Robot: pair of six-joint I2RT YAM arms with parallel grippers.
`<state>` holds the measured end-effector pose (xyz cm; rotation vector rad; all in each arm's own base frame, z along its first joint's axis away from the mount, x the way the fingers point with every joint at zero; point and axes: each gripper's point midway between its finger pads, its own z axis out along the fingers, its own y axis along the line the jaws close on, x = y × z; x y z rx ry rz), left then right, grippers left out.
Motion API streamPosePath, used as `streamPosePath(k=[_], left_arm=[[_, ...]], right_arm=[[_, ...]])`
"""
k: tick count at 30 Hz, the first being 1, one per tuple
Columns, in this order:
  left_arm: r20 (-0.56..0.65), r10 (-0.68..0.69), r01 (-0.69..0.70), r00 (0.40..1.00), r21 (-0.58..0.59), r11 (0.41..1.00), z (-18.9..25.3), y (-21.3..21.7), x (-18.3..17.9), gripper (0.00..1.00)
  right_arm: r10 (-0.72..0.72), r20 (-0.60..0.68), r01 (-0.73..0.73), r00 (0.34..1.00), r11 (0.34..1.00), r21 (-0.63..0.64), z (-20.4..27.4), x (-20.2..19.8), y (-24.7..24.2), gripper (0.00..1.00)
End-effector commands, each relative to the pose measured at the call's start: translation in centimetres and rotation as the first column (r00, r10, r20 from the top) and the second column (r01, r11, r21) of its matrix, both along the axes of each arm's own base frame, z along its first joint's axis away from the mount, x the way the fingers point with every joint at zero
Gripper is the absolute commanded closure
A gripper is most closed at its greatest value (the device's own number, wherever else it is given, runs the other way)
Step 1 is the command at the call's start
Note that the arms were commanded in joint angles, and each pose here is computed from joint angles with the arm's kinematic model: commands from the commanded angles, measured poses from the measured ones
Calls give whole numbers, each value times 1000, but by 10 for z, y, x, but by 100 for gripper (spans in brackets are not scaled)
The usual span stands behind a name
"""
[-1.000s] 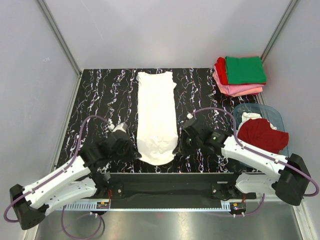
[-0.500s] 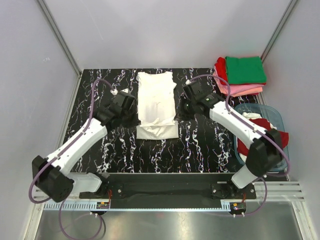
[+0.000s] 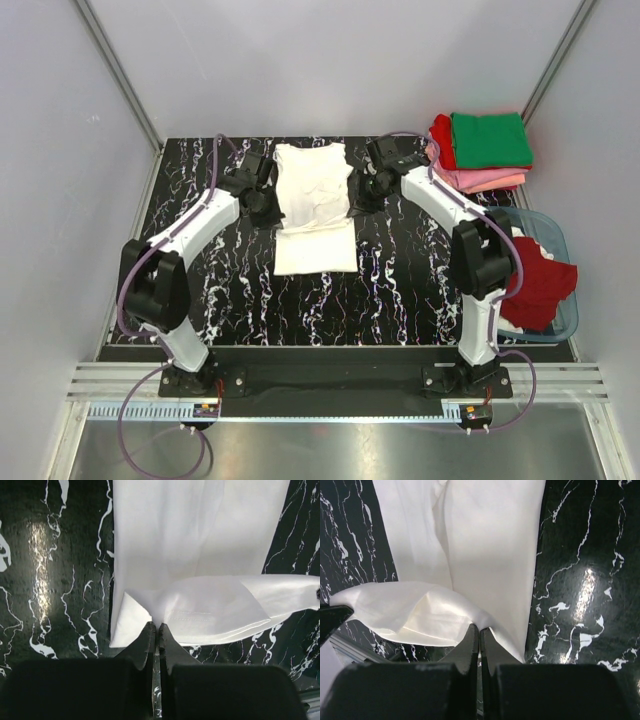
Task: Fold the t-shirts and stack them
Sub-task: Fold the tshirt
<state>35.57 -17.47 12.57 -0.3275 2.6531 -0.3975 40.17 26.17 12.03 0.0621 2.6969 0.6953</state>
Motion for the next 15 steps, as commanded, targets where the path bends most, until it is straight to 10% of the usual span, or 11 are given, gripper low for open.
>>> streamPosePath(k=[1, 15], left_arm=[[88, -37, 41, 995, -35, 999, 22, -8, 35, 100], [14, -36, 36, 999, 14, 999, -15, 7, 81, 100]], right_arm=[[61, 19, -61, 998, 997, 39, 8, 13, 7, 100], [57, -25, -56, 998, 996, 62, -22, 53, 9, 100]])
